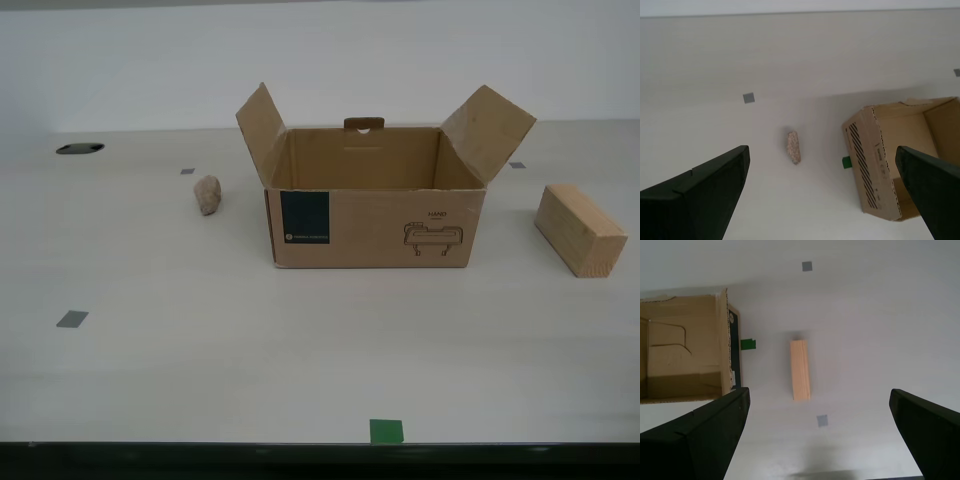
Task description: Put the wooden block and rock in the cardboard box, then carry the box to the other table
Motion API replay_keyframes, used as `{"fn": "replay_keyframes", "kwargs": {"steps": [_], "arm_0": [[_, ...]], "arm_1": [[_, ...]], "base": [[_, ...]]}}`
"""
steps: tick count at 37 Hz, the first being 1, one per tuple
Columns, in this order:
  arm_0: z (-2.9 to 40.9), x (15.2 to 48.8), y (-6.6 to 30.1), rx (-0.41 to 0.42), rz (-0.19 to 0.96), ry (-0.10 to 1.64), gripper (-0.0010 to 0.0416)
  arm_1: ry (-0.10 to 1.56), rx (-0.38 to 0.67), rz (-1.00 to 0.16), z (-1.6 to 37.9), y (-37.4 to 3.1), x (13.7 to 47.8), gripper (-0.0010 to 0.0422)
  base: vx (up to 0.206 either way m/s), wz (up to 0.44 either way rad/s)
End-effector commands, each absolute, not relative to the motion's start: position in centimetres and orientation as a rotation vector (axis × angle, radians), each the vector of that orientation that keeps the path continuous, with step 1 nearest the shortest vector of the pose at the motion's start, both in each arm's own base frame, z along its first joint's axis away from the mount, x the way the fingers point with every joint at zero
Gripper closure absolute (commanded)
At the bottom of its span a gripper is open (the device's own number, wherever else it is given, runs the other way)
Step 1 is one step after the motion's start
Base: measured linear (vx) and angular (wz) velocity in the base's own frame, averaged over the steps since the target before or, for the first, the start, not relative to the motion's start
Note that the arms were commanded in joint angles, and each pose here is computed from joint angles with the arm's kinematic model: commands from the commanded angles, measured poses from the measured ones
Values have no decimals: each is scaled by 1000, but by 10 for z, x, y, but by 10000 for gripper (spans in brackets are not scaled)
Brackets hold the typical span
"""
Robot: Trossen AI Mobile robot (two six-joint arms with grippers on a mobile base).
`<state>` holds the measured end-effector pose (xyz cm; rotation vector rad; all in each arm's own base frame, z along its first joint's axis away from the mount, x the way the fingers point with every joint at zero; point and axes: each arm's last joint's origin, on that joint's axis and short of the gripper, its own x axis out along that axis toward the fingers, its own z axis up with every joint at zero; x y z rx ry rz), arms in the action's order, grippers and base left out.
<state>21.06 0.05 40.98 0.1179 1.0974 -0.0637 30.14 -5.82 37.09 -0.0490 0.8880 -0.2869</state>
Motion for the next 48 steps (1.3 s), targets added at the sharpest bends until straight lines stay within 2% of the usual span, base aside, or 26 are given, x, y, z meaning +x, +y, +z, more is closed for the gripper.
{"fn": "replay_keyframes", "kwargs": {"steps": [1, 10, 16, 37, 48], "arm_0": [[410, 210, 0, 121, -66, 1100, 16], [409, 208, 0, 121, -67, 1120, 16], [409, 208, 0, 121, -67, 1120, 16], [410, 210, 0, 121, -66, 1103, 16], [405, 214, 0, 108, -61, 1143, 16]], "arm_1": [[915, -28, -247, 374, -59, 308, 12], [964, 35, -138, 383, -60, 320, 12], [991, 42, -142, 380, -64, 331, 12], [1122, 68, -156, 333, -81, 365, 12], [1099, 68, -161, 334, -83, 366, 12]], "base": [[0, 0], [0, 0], [0, 0], [0, 0], [0, 0]]}}
